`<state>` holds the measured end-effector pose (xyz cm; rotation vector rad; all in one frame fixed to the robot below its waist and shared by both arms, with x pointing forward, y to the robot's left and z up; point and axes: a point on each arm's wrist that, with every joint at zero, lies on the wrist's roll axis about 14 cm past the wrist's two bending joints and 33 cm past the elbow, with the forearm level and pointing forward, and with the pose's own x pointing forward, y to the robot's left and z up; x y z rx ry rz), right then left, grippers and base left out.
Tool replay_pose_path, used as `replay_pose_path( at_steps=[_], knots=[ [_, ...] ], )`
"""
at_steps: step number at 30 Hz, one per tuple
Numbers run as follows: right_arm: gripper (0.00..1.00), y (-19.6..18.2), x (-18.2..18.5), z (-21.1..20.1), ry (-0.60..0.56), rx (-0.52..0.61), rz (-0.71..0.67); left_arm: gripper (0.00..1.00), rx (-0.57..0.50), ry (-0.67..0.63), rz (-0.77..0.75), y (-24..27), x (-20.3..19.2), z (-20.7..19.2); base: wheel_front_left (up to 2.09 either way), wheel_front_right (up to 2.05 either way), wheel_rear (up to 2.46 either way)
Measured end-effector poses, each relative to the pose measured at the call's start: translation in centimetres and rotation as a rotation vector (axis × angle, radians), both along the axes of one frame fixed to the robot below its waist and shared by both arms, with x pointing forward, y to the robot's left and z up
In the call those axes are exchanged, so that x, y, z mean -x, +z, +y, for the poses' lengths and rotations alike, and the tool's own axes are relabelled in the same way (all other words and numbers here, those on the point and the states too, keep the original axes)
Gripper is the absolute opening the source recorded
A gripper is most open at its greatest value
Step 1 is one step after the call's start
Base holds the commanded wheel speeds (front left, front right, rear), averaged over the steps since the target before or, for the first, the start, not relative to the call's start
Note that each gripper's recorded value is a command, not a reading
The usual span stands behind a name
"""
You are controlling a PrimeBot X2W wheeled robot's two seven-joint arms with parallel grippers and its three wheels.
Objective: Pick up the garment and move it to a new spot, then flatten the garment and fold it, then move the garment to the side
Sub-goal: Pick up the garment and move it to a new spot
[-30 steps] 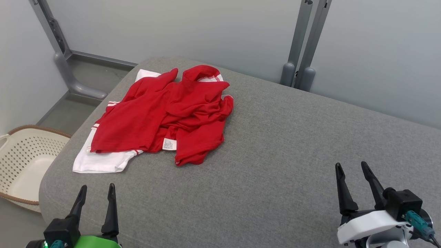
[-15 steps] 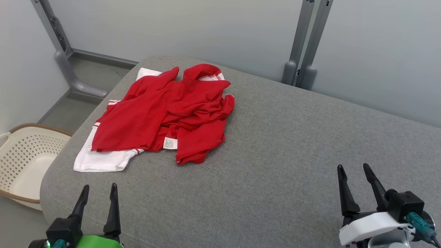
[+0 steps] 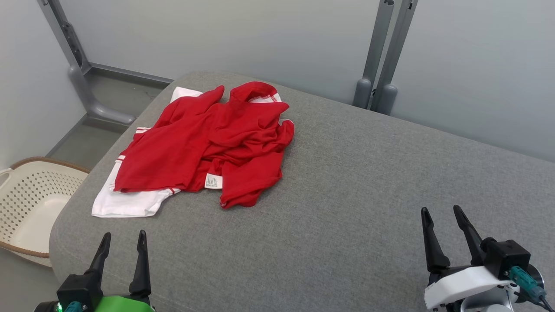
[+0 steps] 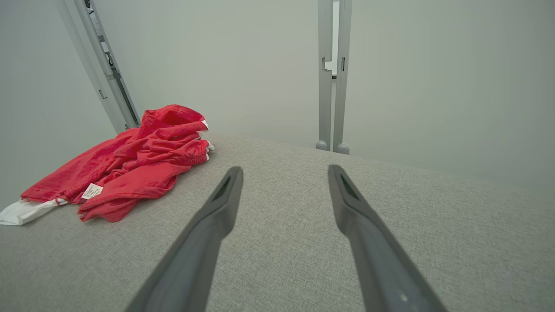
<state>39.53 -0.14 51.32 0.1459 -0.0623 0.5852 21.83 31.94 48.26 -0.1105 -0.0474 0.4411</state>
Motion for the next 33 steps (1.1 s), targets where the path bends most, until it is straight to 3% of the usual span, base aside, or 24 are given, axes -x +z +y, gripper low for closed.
replay_pose_path(
  at_steps=[33],
  knots=[
    [1.00, -0.06, 0.28, -0.85, -0.025, -0.004, 0.006, 1.00, -0.001, -0.028, 0.005, -0.20, -0.37, -0.53, 0.00, 0.00, 0.00]
  ],
)
